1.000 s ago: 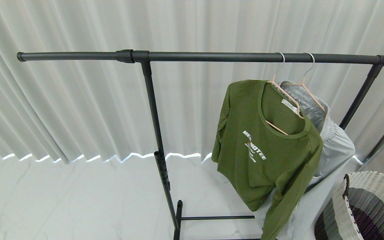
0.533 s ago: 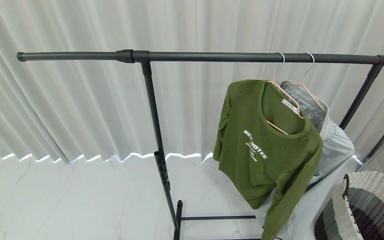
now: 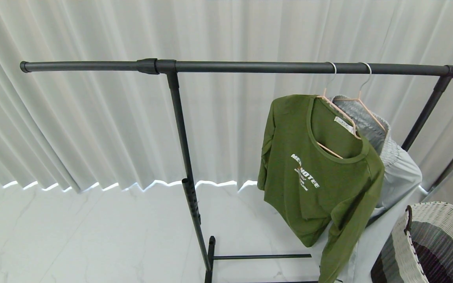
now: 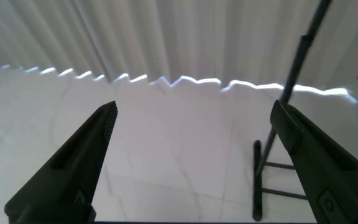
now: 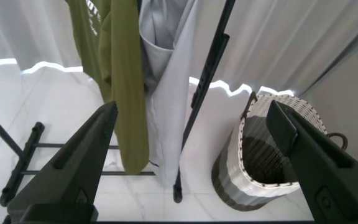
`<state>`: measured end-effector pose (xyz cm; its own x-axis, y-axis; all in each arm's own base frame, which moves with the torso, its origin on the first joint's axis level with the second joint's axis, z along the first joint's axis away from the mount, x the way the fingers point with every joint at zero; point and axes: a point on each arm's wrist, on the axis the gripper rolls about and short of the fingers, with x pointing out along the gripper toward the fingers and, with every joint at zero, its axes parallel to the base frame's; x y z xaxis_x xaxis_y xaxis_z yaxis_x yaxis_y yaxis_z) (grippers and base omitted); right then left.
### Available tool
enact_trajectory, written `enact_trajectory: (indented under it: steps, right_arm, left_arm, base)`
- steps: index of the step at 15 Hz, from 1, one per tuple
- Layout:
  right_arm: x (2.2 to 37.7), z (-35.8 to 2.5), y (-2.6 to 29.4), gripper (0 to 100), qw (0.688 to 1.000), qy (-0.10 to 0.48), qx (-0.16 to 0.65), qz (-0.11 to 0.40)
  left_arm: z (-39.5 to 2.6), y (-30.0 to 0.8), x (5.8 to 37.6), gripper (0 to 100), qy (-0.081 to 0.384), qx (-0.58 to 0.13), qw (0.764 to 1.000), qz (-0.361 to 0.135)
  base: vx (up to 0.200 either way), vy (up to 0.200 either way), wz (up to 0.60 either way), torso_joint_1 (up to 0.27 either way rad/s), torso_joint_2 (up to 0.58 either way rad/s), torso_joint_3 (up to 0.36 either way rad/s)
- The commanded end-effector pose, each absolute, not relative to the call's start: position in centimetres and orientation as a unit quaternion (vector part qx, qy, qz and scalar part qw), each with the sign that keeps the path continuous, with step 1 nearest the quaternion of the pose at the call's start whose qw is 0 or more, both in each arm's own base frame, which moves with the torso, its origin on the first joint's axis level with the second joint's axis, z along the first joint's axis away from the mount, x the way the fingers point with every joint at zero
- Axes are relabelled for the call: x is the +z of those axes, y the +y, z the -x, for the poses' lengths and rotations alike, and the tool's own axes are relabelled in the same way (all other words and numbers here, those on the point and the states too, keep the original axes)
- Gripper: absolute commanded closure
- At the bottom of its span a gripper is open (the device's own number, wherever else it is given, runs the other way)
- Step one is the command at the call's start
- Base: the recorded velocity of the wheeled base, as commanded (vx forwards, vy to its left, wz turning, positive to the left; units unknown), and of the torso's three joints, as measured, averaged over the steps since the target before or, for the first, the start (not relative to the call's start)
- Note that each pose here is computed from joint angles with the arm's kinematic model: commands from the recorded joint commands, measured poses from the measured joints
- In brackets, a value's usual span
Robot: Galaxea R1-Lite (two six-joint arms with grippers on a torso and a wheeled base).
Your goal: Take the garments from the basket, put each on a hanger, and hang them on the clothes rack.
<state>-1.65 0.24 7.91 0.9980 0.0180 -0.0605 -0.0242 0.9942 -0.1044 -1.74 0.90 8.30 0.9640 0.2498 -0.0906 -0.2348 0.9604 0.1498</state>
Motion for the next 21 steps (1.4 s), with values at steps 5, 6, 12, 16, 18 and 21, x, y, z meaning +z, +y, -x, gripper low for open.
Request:
enact_trajectory:
  steps: [5,6,12,16,18,21]
  right_arm:
    - [7.90,1.62,0.23,0,0.998,0.033,0.009,0.049]
    - [7.90,1.62,0.22,0,0.998,0.033,0.007,0.049]
    - [7.90,1.62,0.22,0,0.998,0.033,0.007,0.049]
    - [7.90,1.62,0.22,0,0.998,0.033,0.007,0.049]
    - [7.90,1.62,0.22,0,0.998,0.033,0.007,0.049]
    - [7.90,1.63,0.22,0,0.998,0.032,0.007,0.048]
  left_arm:
    - [2.34,0.76,8.17,0,0.023,0.163,0.985,-0.046]
    - [2.69,0.80,8.15,0,0.013,0.189,0.979,-0.079]
    - [2.43,0.21,7.85,0,0.001,0.051,0.999,-0.006]
    - [2.33,0.03,7.50,0,0.008,0.009,1.000,0.000]
    - [2.33,0.03,7.50,0,0.008,0.010,1.000,0.000]
    - [2.33,0.03,7.50,0,0.008,0.009,1.000,0.000]
  base:
    - [0.000,0.000,0.00,0.000,0.00,0.000]
    - [0.000,0.000,0.00,0.000,0.00,0.000]
    - [0.000,0.000,0.00,0.000,0.00,0.000]
    - [0.000,0.000,0.00,0.000,0.00,0.000]
    - [0.000,0.000,0.00,0.000,0.00,0.000]
    - [0.000,0.000,0.00,0.000,0.00,0.000]
